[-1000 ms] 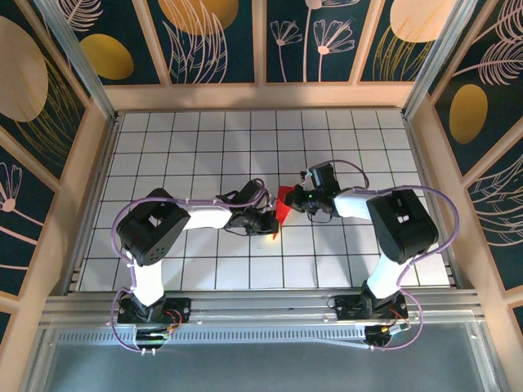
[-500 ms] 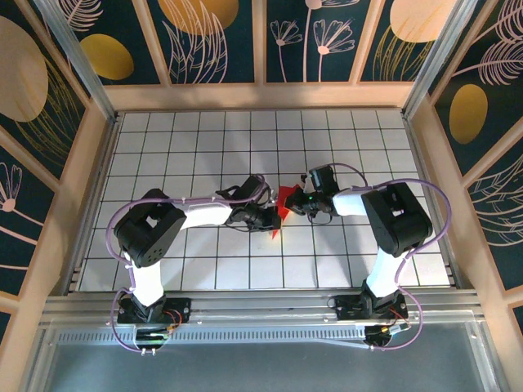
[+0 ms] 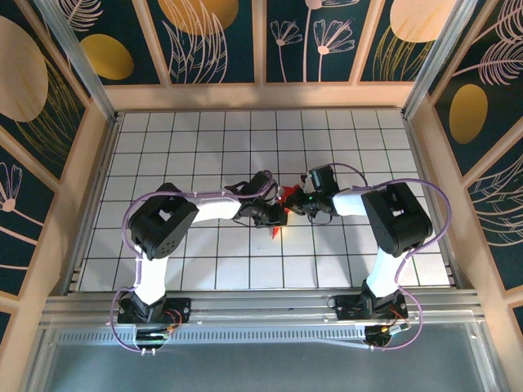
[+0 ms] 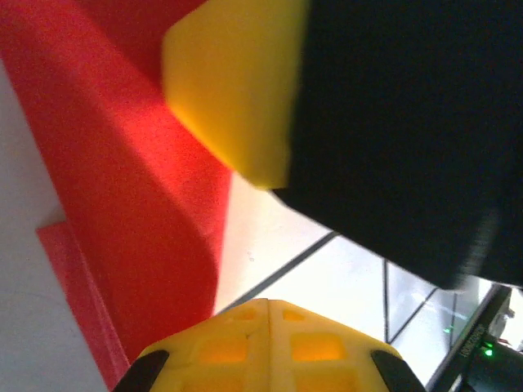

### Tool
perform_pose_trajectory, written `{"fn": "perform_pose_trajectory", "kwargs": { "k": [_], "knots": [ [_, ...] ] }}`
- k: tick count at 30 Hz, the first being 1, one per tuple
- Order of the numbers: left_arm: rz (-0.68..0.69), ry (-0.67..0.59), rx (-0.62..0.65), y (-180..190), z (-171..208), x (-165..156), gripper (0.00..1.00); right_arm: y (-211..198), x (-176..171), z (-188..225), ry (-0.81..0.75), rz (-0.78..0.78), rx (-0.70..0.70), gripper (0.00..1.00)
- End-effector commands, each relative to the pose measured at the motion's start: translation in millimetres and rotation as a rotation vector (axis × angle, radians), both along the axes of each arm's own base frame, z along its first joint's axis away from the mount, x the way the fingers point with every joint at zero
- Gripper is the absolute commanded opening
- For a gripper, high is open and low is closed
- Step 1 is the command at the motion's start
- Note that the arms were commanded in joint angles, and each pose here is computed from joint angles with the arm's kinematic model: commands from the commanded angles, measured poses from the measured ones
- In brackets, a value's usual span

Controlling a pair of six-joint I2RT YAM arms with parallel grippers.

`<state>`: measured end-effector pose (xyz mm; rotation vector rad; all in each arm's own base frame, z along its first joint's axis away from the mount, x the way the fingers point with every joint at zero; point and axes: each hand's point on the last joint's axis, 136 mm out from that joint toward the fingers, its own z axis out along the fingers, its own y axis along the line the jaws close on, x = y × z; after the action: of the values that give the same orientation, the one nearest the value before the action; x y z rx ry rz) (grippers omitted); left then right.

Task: Fold a paper plane with a square sheet of paper (fold left side to right side)
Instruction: Fold the wing for the fifth time at the center of the table.

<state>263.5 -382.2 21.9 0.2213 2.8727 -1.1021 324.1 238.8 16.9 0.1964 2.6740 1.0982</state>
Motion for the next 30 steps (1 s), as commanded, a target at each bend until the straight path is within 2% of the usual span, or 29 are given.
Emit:
{"fn": "perform_pose_trajectory", "kwargs": {
  "k": [1, 8, 16, 23, 28, 30],
  "knots": [
    [-0.006, 0.009, 0.045, 7, -13, -1, 0.0, -21, -17, -34, 0.083, -0.017, -0.103, 0.0],
    [-0.001, 0.043, 0.097, 26, -33, -17, 0.0, -24, -17, -36, 0.088, -0.017, -0.129, 0.0],
    [-0.027, 0.054, 0.116, 43, -38, -36, 0.0, -27, -15, -38, 0.094, -0.014, -0.151, 0.0],
    [-0.069, 0.021, 0.108, 50, -27, -44, 0.0, -22, -6, -28, 0.067, -0.002, -0.137, 0.0],
    [-0.094, -0.034, 0.052, 44, -1, -40, 0.0, -12, 18, 5, -0.024, 0.021, -0.123, 0.0],
    [-0.105, -0.064, 0.024, 42, 12, -38, 0.01, -11, 31, 22, -0.075, 0.026, -0.133, 0.06]
  ]
}}
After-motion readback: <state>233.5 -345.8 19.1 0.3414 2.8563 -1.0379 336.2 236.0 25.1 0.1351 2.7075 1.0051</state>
